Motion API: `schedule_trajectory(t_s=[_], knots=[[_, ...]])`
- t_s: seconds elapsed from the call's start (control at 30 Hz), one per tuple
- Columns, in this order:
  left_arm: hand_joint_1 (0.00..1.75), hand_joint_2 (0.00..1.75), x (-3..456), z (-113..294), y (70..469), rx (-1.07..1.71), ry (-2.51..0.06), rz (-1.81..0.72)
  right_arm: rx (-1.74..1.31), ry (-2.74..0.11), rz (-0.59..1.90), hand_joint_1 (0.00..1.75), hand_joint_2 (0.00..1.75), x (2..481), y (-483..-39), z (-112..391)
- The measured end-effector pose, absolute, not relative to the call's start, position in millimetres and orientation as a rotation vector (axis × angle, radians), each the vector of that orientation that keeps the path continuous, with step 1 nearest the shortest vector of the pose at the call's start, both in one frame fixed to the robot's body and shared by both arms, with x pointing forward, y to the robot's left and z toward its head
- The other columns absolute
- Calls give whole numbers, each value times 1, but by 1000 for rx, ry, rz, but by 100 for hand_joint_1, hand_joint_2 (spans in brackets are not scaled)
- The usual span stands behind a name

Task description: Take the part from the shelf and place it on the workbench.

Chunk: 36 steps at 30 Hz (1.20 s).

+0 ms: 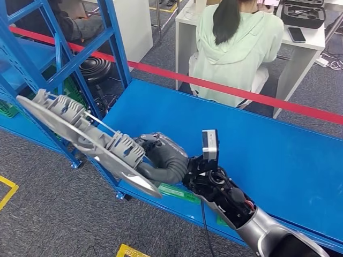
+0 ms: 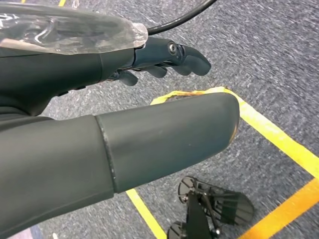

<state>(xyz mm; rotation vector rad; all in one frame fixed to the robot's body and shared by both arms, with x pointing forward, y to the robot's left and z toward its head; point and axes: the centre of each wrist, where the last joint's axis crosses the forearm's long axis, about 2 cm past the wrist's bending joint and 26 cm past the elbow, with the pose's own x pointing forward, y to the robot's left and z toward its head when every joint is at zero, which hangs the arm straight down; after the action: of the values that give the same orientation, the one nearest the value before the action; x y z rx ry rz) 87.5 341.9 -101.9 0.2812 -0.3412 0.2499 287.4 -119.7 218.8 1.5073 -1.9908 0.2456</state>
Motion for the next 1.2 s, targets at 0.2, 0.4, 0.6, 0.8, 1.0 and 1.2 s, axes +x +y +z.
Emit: schedule_trajectory(t_s=[0.2, 0.4, 0.6, 0.8, 1.0, 1.2], knots=[[0, 0, 88, -102, 340, 241, -465, 326, 1489, -1996, 261, 175, 175, 279, -114, 220], [0, 0, 97, -100, 340, 261, -635, 422, 1492, -1992, 253, 175, 175, 275, -112, 219], [0, 0, 100, -100, 338, 269, -662, 450, 1501, -1990, 255, 175, 175, 272, -110, 220], [0, 175, 104, -99, 339, 299, -734, 483, 1507, -1984, 259, 175, 175, 270, -108, 220], [0, 175, 108, -98, 340, 343, -734, 506, 1509, -1979, 258, 175, 175, 269, -106, 220], [0, 175, 108, -98, 341, 355, -728, 511, 1521, -1974, 262, 175, 175, 268, -104, 220]])
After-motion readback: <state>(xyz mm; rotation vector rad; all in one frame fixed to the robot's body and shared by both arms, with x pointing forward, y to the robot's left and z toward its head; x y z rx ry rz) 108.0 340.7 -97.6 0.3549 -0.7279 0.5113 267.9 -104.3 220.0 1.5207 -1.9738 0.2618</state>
